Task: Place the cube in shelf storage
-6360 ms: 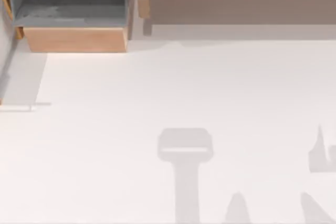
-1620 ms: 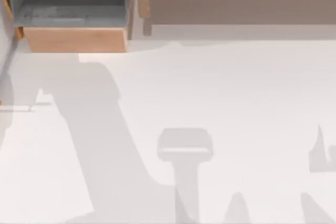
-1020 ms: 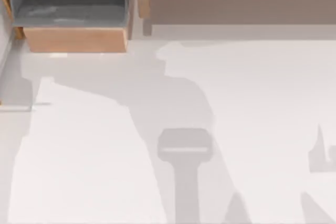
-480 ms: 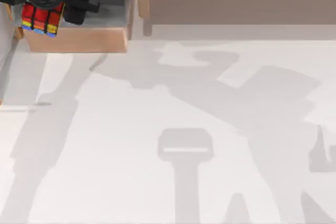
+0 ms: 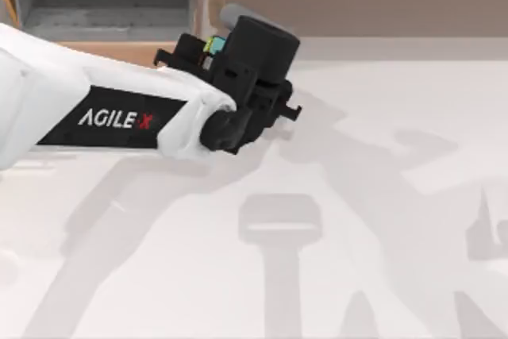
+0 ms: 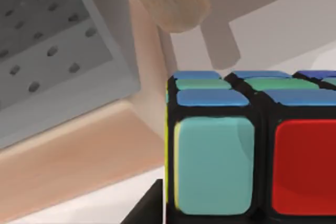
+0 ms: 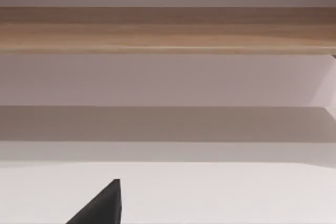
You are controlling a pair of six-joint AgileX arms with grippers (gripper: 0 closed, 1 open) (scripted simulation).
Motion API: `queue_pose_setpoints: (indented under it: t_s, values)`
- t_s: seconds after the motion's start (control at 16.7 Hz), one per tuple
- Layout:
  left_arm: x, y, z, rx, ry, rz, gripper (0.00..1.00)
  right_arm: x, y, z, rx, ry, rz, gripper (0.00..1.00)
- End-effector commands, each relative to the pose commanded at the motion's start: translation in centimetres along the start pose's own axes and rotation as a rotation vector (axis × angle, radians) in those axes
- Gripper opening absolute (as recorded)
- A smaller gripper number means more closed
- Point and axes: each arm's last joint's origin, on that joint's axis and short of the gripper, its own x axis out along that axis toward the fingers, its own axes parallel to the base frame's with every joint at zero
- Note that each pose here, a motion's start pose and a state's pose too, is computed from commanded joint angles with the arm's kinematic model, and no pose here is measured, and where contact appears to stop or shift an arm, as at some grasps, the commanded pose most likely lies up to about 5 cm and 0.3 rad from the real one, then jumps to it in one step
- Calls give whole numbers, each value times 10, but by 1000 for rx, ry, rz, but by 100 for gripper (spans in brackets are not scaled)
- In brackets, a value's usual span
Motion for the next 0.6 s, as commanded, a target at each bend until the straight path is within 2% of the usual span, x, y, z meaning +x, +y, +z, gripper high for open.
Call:
queue_pose_setpoints:
  t_s: [0.3,0.6]
  values:
    - [-5,-58,3,-136,-326,1,0,0,0,0,0,0,0,100]
    - [-8,-79,29,-344,-625,43,0,0,0,0,0,0,0,100]
